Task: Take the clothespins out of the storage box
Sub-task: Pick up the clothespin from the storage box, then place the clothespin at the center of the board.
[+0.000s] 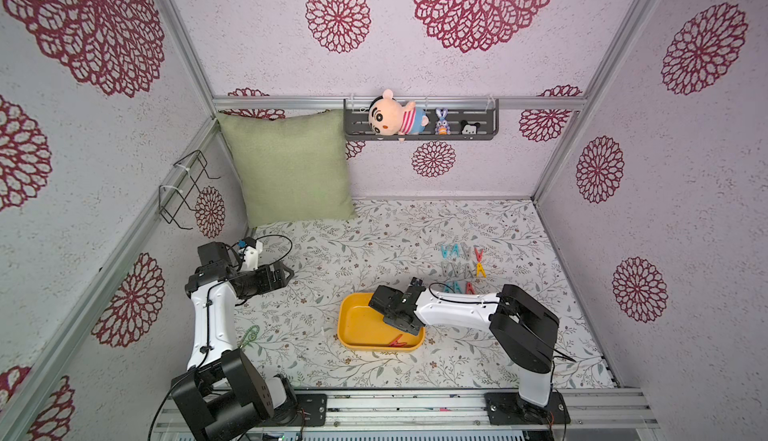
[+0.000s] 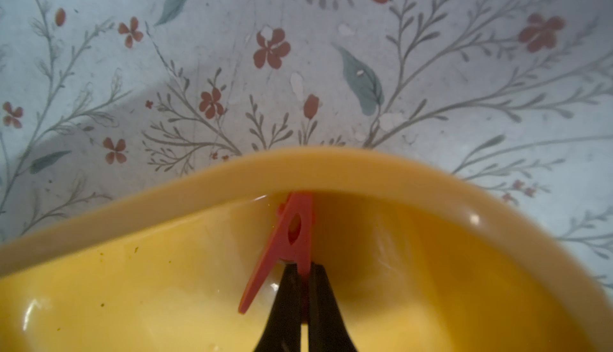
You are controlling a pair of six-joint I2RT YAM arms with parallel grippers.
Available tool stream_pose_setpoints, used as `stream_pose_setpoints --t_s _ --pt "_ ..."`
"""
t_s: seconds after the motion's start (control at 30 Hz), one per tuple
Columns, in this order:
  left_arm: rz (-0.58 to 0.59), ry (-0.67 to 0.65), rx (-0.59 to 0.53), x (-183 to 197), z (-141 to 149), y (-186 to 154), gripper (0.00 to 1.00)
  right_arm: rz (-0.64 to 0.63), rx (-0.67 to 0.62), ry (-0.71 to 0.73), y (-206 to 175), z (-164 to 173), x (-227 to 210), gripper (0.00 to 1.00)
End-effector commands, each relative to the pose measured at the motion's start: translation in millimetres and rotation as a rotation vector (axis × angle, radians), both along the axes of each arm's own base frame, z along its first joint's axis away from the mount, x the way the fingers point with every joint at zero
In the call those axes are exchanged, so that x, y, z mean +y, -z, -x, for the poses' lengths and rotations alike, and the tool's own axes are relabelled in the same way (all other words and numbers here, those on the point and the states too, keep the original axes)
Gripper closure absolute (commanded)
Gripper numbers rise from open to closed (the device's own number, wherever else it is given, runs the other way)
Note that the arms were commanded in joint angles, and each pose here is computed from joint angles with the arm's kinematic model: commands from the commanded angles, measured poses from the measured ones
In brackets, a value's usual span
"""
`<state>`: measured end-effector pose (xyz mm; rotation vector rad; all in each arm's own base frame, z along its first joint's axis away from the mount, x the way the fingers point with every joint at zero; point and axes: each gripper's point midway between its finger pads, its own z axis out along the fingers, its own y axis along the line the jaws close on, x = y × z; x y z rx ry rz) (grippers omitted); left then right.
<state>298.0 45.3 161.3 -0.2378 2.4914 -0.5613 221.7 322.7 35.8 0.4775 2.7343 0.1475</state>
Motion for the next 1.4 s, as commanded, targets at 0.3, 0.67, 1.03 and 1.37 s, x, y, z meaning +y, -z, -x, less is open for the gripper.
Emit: stream_pose_setpoints --t_s 0.3,0.67,1.03,1.37 --pt "-0.004 0.01 -0.045 -2.8 -1.9 -16.3 0.03 -0.052 -0.142 -0.378 -97.1 13.0 20.4 1.0" --pt "-0.014 0.005 -0.058 -2.1 -1.3 -18.5 0.03 0.09 -0.195 -0.451 -155.7 -28.6 -51.6 1.0" --pt "-0.038 -0.013 -0.059 2.5 -1.4 -17.2 0.03 0.438 0.141 -0.416 -111.6 -79.3 -184.7 1.0" --pt "-0.039 -0.019 -0.053 4.0 -2.3 -14.2 0.03 0.525 0.292 -0.421 -76.3 -85.1 -259.0 1.0"
